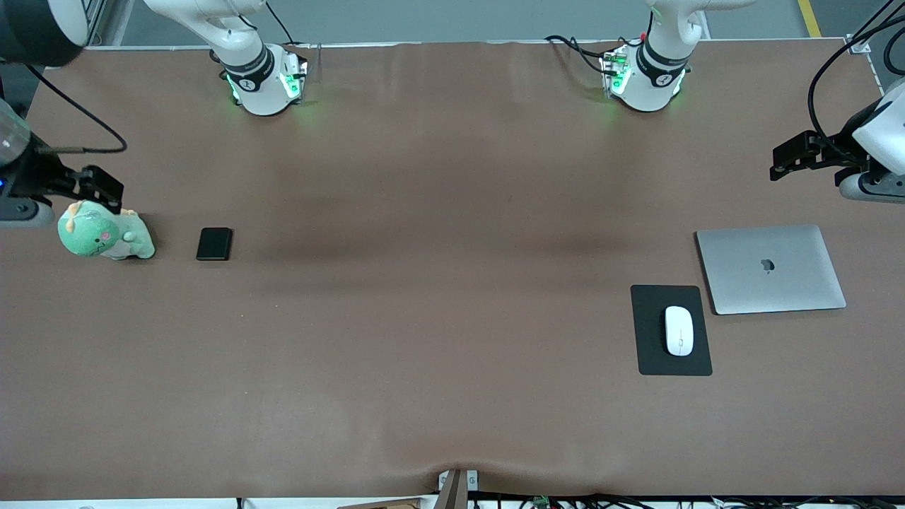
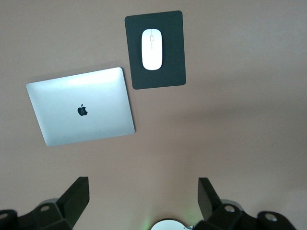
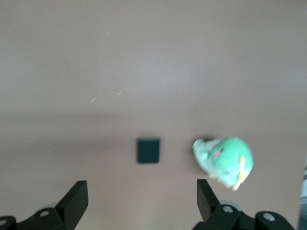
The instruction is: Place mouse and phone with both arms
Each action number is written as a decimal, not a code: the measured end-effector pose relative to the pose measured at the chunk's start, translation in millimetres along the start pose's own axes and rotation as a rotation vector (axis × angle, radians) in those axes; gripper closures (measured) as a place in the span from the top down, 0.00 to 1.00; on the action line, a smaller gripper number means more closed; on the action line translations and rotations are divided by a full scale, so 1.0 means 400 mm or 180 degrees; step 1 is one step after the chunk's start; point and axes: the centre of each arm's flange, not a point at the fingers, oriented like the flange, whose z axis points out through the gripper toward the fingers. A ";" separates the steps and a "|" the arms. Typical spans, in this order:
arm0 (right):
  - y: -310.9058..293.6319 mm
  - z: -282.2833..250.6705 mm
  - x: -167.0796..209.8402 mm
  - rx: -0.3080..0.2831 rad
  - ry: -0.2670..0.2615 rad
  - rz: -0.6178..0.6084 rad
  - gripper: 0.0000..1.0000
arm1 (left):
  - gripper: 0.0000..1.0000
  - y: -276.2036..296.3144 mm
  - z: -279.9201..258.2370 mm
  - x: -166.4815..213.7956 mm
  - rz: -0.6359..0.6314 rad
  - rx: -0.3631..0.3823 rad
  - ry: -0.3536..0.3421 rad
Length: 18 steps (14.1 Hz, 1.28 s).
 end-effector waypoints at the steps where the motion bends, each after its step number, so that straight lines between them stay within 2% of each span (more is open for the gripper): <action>1: 0.023 -0.015 -0.025 0.0058 -0.0043 0.0061 1.00 | 1.00 0.000 0.001 0.000 0.0000 0.0000 -0.0003; 8: 0.089 -0.020 -0.124 0.0172 -0.0123 0.0207 1.00 | 1.00 -0.001 0.008 0.003 -0.0001 -0.0002 -0.0019; 11: 0.101 -0.027 -0.126 0.0226 -0.0034 0.0237 1.00 | 1.00 -0.003 0.010 0.004 -0.0005 -0.0003 -0.0024; 14: 0.135 -0.026 -0.120 0.0475 0.0058 0.0210 1.00 | 1.00 -0.005 0.010 0.004 -0.0009 0.0002 -0.0025; 18: 0.166 -0.023 -0.116 0.0506 0.0088 0.0035 1.00 | 1.00 -0.006 0.010 0.004 -0.0012 0.0002 -0.0025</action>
